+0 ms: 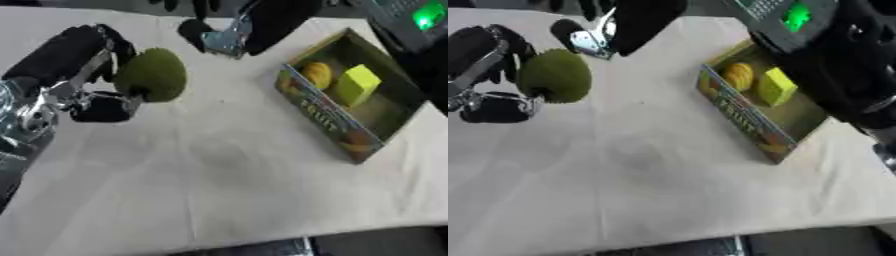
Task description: Pick up the objects with one hand, pass them to the other hand, and then place them into the box on the other side of the table.
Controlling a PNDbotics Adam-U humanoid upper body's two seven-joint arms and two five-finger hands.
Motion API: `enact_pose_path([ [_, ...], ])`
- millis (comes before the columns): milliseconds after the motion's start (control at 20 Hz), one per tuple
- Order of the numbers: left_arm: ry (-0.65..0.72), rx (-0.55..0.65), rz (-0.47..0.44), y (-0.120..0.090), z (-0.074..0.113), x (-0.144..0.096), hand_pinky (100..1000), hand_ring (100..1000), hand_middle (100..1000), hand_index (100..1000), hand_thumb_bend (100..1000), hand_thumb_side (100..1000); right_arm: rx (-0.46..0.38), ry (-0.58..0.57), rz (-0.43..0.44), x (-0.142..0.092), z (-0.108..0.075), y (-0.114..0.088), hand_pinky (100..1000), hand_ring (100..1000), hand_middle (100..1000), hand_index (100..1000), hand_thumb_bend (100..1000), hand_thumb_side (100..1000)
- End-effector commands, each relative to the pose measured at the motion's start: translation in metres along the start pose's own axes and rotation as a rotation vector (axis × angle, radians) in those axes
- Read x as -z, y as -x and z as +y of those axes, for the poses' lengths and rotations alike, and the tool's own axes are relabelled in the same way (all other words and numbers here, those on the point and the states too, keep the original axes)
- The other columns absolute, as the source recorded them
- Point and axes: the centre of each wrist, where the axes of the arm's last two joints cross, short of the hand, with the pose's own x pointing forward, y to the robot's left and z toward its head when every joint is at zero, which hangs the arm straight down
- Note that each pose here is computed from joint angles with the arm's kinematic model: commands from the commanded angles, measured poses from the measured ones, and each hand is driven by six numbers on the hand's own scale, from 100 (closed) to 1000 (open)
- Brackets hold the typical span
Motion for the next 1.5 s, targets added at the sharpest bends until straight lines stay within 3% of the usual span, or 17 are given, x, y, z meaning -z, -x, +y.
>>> enact_pose_path([
  [50,-0.021,0.028,-0.012,-0.004,0.007,-0.001,397,439,476,549,100,109,-0.058,-0.035,-0.008,-0.001,-0.005,-0.006,949,921,820,888,100,584],
  [350,-0.042,0.052,-0.020,-0.006,0.007,-0.002,396,437,474,548,100,100,-0.051,-0.115,0.003,0.008,0.006,-0.008,971,948,857,916,100,663],
  [500,-0.085,0.075,-0.031,-0.008,0.008,-0.004,389,430,469,546,100,100,0.007,-0.129,0.016,0.013,0.011,-0.010,984,945,859,926,100,748],
  [650,-0.152,0.102,-0.040,-0.007,0.005,-0.006,378,419,463,543,100,100,0.058,-0.130,0.029,0.016,0.014,-0.011,990,947,862,929,100,764],
  [1250,-0.354,0.084,-0.067,0.008,-0.024,-0.009,347,388,450,540,100,112,0.063,-0.094,0.110,0.025,0.023,0.000,983,939,860,927,100,677],
  [1500,-0.376,0.059,-0.073,0.012,-0.028,-0.010,343,384,448,540,100,122,0.050,-0.064,0.125,0.024,0.025,0.005,967,911,825,913,184,557],
])
